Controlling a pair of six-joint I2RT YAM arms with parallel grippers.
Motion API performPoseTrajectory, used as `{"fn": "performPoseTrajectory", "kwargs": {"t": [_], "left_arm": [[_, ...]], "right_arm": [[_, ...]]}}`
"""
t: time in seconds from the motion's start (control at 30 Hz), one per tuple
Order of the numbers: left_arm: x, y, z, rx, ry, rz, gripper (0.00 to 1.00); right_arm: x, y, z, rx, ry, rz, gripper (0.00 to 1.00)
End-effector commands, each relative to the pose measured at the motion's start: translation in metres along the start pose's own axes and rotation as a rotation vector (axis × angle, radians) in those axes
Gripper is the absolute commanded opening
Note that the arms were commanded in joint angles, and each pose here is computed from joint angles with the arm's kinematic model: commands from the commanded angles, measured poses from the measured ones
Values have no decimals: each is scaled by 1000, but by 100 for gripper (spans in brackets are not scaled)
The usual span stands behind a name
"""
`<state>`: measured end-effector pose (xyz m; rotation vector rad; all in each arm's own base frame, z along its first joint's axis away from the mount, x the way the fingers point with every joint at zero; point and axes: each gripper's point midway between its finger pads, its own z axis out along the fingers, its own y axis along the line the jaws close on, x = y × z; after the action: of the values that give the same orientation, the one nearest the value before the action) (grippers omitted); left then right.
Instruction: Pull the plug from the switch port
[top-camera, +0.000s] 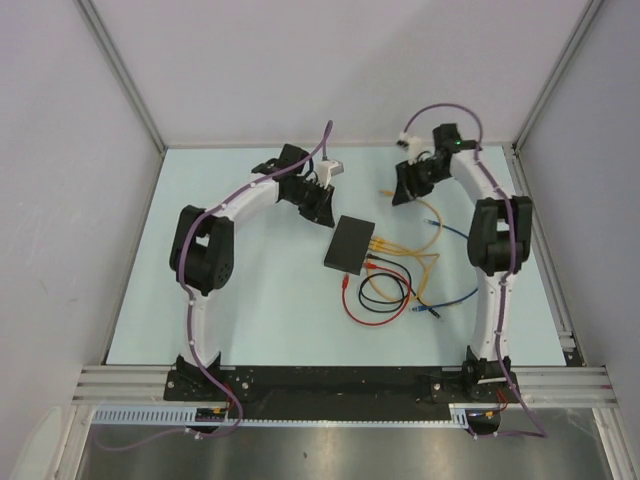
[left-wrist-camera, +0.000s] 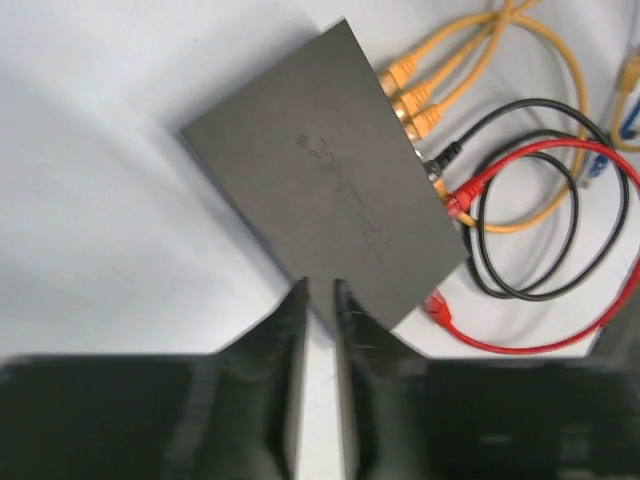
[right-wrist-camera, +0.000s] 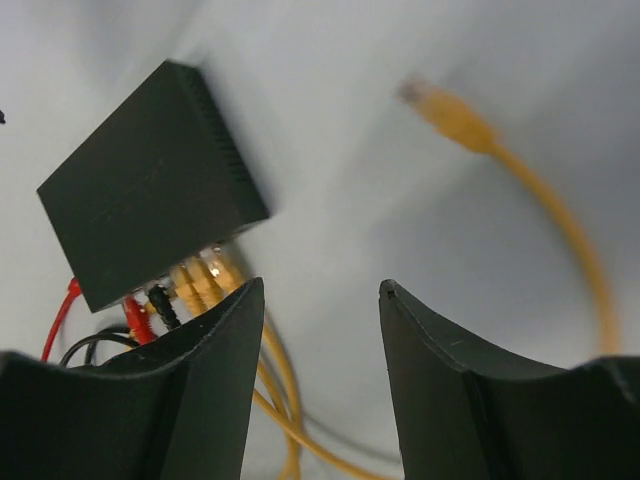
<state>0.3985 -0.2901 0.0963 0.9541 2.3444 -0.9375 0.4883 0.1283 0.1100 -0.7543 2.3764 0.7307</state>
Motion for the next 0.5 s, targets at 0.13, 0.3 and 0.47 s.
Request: {"fn": "performPoseTrajectory", "kwargs": {"t": [0.13,0.3,0.47], "left_arm": [[17,-15,3,100,47,-16,0],[28,-7,16,59,90,5,0],[35,-12,31,84,121,8,0]], "right_arm": [[39,40,49,-311,85,46,58],[41,48,54,-389,81,70,59],[63,66,64,-464,129,103,57]]}}
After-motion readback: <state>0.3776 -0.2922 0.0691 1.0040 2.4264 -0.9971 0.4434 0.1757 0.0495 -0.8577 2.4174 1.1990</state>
